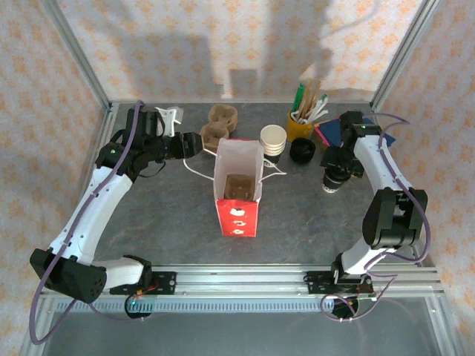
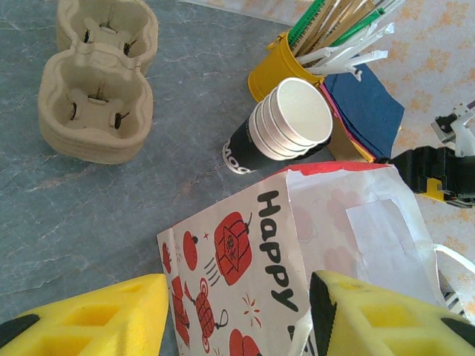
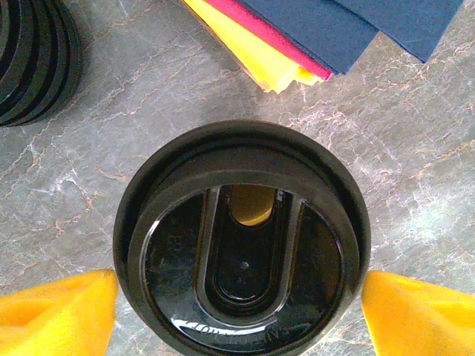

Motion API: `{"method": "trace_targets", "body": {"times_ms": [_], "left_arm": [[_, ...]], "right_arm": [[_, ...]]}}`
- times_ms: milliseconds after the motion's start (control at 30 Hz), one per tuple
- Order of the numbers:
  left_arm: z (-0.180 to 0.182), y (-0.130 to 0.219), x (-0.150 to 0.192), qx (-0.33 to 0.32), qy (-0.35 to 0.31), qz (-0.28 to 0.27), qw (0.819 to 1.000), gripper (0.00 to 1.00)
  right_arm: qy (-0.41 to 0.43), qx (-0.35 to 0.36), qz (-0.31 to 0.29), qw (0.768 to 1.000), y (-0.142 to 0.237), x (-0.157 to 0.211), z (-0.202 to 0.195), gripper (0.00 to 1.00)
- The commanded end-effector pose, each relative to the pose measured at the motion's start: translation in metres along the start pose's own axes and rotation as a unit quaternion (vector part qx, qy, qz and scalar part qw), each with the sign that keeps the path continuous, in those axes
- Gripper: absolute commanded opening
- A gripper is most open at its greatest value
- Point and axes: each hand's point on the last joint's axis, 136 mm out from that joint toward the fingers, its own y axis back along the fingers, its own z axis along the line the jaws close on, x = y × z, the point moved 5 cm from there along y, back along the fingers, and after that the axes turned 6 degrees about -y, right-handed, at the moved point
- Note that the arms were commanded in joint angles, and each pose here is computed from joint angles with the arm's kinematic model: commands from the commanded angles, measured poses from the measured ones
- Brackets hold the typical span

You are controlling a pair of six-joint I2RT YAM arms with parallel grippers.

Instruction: Pack the takeout coffee

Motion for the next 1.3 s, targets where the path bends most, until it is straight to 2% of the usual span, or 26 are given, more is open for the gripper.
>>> {"method": "trace_targets", "body": {"times_ms": [0, 533, 967, 1267], "left_arm": [[-0.004, 0.002, -0.001, 0.008, -0.011, -0.007, 1.000, 0.55], [-0.001, -0.005, 0.002, 0.009, -0.007, 0.001, 1.000, 0.55], [0.000, -0.008, 0.002, 0.009, -0.003, 0.007, 1.000, 0.55], [0.001, -0.010, 0.003, 0.008, -0.001, 0.010, 1.000, 0.54]], "right_arm": [[-0.004, 0.005, -0.004, 1.000, -0.002, -0.004, -0.004, 0.83], [-0.005, -0.003, 0.010, 1.000, -0.011, -0.006, -0.002, 0.79], [-0.007, -0.001, -0.004, 1.000, -0.004, -0.015, -0.002, 0.83], [-0.008, -0.005, 0.009, 1.000, -0.012, -0.013, -0.004, 0.79]]}}
